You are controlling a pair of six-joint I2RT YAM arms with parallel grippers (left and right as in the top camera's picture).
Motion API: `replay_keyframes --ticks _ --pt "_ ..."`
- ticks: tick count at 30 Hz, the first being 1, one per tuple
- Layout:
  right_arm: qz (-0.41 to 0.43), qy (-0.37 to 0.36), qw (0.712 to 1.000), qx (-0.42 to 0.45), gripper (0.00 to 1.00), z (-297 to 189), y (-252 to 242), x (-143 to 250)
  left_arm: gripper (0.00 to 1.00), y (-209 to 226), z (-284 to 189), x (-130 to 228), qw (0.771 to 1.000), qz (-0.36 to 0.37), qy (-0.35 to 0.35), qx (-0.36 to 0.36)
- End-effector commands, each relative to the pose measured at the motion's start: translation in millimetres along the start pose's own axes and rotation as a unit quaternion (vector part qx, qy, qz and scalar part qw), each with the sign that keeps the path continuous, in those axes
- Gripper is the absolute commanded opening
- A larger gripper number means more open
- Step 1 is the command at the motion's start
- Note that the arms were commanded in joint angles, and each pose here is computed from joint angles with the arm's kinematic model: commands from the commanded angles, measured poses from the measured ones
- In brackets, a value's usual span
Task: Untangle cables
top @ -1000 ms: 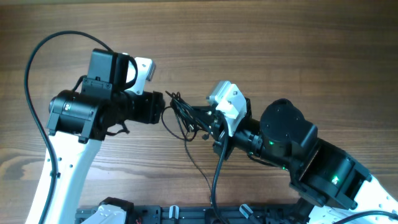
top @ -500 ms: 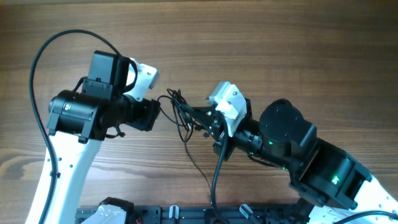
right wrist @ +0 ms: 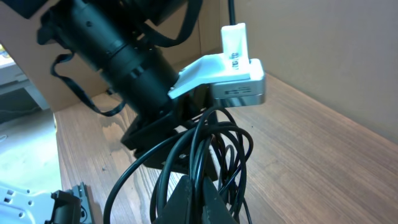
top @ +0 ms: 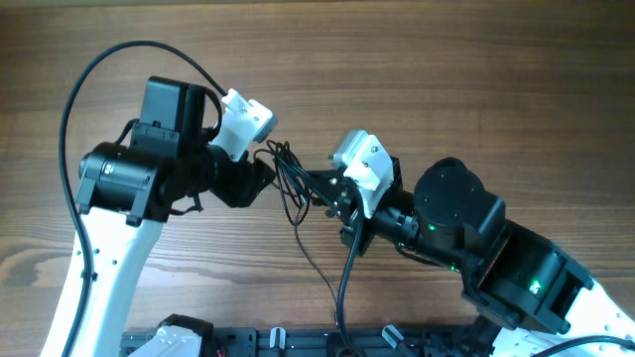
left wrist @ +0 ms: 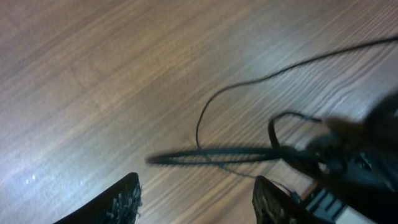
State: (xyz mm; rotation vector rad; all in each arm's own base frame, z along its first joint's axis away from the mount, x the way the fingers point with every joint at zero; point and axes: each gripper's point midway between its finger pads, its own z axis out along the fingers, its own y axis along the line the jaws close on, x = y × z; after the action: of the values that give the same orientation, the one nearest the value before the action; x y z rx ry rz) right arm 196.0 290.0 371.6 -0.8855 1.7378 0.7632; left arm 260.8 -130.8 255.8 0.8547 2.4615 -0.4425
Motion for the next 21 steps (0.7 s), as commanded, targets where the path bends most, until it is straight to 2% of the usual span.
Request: replay_keyframes --ticks 1,6,8,10,12,15,18,21 --pt "-0.008 -0.018 1.000 0.000 0.04 -7 0 -12 0.59 1 11 -10 1.000 0.014 -0.002 0.015" --pt "-0.008 -0.018 1.000 0.000 0.04 -7 0 -12 0.48 10 26 -20 1.000 0.015 -0.005 0.014" --pt "-0.008 -0.018 1.000 0.000 0.04 -7 0 -11 0.38 13 32 -24 1.000 0.015 -0.008 0.013" --pt "-0.008 -0.018 1.000 0.000 0.04 -7 0 -11 0.19 16 35 -26 1.000 0.015 -0.009 0.012" --pt "-0.008 -0.017 1.000 0.001 0.04 -7 0 -11 0.06 19 37 -26 1.000 0.014 -0.005 0.005" --pt "-0.001 -0.016 1.000 0.026 0.04 -7 -9 -11 0.04 42 35 -24 0.997 -0.038 0.001 -0.061" --pt "0.014 -0.006 0.997 0.072 0.04 -9 -25 -5 0.04 76 28 -20 0.982 -0.101 0.005 -0.158" --pt "0.014 0.001 0.996 0.085 0.04 -10 -29 -1 0.04 90 22 -18 0.971 -0.138 0.000 -0.194"
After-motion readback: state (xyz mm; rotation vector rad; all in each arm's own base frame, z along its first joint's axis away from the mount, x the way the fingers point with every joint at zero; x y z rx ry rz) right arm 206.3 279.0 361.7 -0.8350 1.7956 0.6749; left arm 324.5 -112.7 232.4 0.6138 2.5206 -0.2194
